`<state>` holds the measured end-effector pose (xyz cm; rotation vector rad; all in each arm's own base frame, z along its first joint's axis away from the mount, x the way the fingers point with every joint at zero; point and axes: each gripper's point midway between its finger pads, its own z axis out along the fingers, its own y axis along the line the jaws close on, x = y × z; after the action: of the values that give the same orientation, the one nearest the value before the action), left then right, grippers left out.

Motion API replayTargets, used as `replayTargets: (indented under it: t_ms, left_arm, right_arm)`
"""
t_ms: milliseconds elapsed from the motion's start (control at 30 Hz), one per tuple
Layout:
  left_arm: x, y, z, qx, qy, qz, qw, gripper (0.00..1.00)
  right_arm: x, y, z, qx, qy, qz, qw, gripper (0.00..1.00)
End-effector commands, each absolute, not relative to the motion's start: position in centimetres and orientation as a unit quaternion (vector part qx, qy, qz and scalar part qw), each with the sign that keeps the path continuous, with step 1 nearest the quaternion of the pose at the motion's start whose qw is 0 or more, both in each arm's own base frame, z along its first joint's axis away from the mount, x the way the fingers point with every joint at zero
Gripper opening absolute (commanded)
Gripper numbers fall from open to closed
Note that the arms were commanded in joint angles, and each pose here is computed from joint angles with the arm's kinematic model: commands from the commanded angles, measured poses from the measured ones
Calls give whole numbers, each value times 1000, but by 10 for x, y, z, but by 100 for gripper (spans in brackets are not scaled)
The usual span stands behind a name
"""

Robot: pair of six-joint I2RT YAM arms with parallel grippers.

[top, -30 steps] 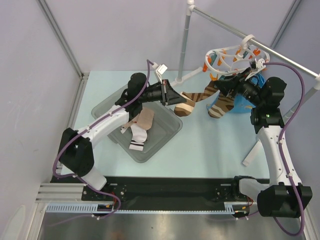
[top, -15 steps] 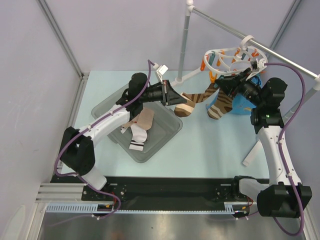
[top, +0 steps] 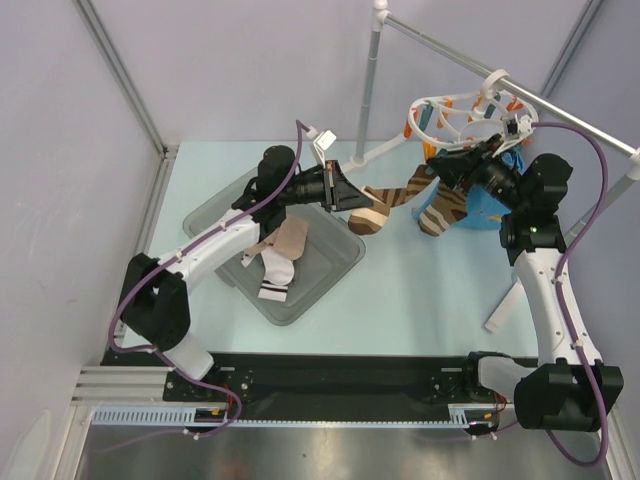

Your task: Remove the socks clipped to the hanger

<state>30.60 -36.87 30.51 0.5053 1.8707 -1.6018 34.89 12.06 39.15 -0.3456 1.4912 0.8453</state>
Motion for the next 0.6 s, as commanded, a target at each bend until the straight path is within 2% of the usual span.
replayTargets:
  t_ms: [0,67,133,200,233,267,567]
  left_arm:
    - [307,-367,330,203,684,-618,330,0]
    - [308,-368,331,202,683,-619,330,0]
    - [308,-367,331,201,683,-619,330,0]
    - [308,-368,331,201,683,-619,331,0]
    - [308,-367,330,200,684,-619,330,0]
    - [307,-367,330,201,684,-619,330,0]
    - [306,-363,328,201,689,-610,336,0]
  right_arm:
    - [344,125,415,-158,625,389,658,43]
    - [345,124,414,-154,625,392,657,41]
    - [347,123,413,-148,628,391,656,33]
    - [347,123,412,-145,630,391,656,20]
    - [347,123,411,-144,630,391,655,5]
    - [347,123,411,-144,630,391,656,0]
    - [348,123,405,-138,638,395,647,0]
